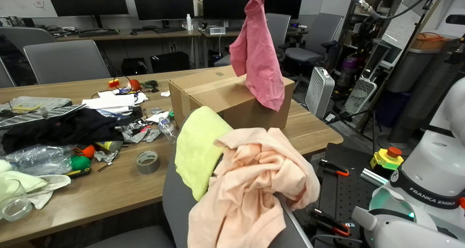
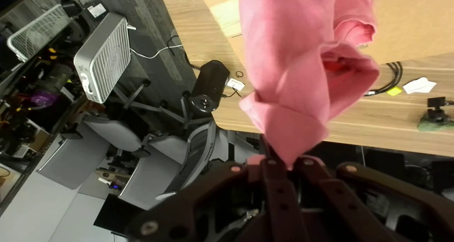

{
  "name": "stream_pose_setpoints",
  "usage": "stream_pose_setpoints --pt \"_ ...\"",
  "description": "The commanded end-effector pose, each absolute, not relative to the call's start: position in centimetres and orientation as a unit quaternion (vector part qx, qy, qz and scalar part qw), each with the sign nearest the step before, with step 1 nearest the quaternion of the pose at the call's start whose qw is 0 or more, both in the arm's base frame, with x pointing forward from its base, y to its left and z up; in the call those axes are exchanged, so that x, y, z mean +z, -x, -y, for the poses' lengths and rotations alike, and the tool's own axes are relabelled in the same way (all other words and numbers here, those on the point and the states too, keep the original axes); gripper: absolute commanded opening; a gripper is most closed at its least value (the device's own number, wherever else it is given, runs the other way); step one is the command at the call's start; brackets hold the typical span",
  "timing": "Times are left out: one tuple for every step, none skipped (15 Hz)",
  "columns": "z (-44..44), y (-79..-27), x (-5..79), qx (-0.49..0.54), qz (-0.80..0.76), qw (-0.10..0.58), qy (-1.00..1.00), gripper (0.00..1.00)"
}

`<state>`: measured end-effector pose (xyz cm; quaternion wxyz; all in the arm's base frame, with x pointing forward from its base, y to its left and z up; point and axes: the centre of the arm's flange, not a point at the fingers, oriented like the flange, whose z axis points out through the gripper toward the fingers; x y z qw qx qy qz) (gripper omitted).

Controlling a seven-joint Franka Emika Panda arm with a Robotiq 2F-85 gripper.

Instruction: Move the pink and peach shirt and the green towel to the top of the box

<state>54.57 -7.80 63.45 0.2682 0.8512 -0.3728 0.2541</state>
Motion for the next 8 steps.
stream_pose_setpoints --pt "6.0 -57.3 65.2 0.245 0.377 0.276 -0.849 0.01" --pt "5.8 -57.8 65.2 0.239 0.376 0.275 -0.852 0.01" --pt "5.5 -58.2 65.4 0.230 0.376 0.274 -0.855 0.01" --pt "5.5 -58.6 65.5 0.225 0.378 0.276 -0.855 0.01" --pt "5.6 -58.9 65.5 0.217 0.381 0.277 -0.855 0.01" --pt "5.8 -59.2 65.6 0.210 0.385 0.277 -0.855 0.01" --pt "6.1 -59.6 65.7 0.205 0.392 0.279 -0.852 0.01" --pt "6.6 -59.7 65.9 0.198 0.399 0.276 -0.852 0.01"
